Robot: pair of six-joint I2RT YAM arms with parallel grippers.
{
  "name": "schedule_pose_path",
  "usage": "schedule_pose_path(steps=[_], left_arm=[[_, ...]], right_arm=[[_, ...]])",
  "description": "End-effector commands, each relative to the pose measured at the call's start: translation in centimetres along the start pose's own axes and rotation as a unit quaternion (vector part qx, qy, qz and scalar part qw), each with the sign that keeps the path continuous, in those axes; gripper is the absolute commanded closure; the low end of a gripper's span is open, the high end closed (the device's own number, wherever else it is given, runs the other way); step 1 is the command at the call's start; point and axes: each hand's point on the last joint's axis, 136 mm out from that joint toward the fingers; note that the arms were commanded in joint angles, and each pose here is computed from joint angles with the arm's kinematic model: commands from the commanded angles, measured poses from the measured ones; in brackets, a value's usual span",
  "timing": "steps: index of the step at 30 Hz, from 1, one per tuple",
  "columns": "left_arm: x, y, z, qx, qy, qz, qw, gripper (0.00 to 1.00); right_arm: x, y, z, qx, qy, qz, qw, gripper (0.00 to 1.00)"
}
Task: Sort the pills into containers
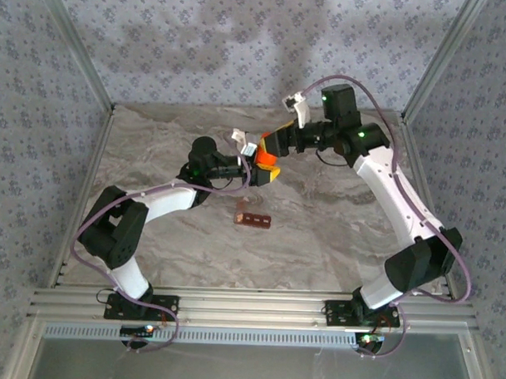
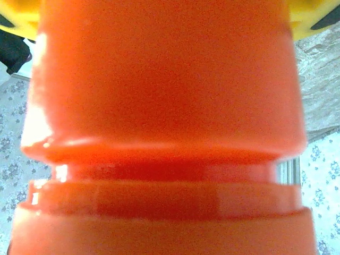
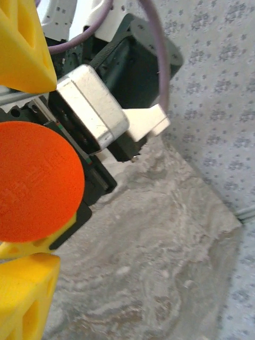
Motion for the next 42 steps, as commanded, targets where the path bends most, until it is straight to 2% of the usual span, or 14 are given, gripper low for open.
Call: schedule_pose_path(steps=[1,7,9,14,21,26,28,32,34,36,37,42], left_arm=[[-0.2,2.5,-1.7,-0.037,-0.027,-0.015,0.999,1.0],[-0.2,2.5,-1.8,-0.038,-0.03,-0.015,0.999,1.0],[-0.2,2.5,-1.9,-0.037,-0.03,-0.014,0.999,1.0],[-0.2,2.5,-1.9,-0.037,-0.031,-0.014,0.999,1.0],[-0.3,2.8,-1.5,-0.039,-0.016,-0.021,0.999,1.0],[-0.2,2.9,-0.7,-0.047,0.019,-0.02,0.999,1.0],[0.0,2.9,-0.4,-0.051,0.031,-0.019,0.998,0.96],[0.1,2.9,0.0,-0.049,0.046,-0.016,0.998,0.83],[0.2,3.0,0.3,-0.048,0.058,-0.018,0.997,0.7],[0.4,2.9,0.5,-0.047,0.07,-0.02,0.996,0.34],[0.5,3.0,0.7,-0.048,0.077,-0.021,0.996,0.03],[1.5,2.6,1.2,-0.058,0.114,-0.023,0.992,0.02]], right_arm=[[0.1,-0.7,0.6,0.011,0.006,0.021,1.0,0.24],[0.1,-0.8,0.4,0.007,0.008,0.022,1.0,0.46],[0.1,-0.7,0.4,0.006,0.007,0.02,1.0,0.49],[0.1,-0.4,0.5,0.002,0.014,0.014,1.0,0.63],[-0.3,-0.1,0.0,-0.032,0.003,-0.024,0.999,0.84],[-0.4,-0.8,0.2,-0.034,-0.034,-0.056,0.997,0.89],[-0.1,-1.0,0.1,-0.03,-0.049,-0.07,0.996,0.89],[0.4,-0.8,-0.1,-0.014,-0.074,-0.094,0.993,0.9],[0.6,-0.7,-0.4,-0.01,-0.082,-0.097,0.992,0.9],[0.8,-0.6,-1.0,-0.006,-0.102,-0.099,0.99,0.9],[1.0,-0.6,-1.3,-0.004,-0.113,-0.099,0.989,0.91],[2.1,-0.5,-3.5,-0.01,-0.174,-0.107,0.979,0.91]])
Point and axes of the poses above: each hand's point on the last joint's axis, 136 mm out from that joint toward the fingers, its own x axis back along the fingers, its own z axis along the line the jaws close on, y = z × x, and after that the axes turned 3 degrees about x, right-handed
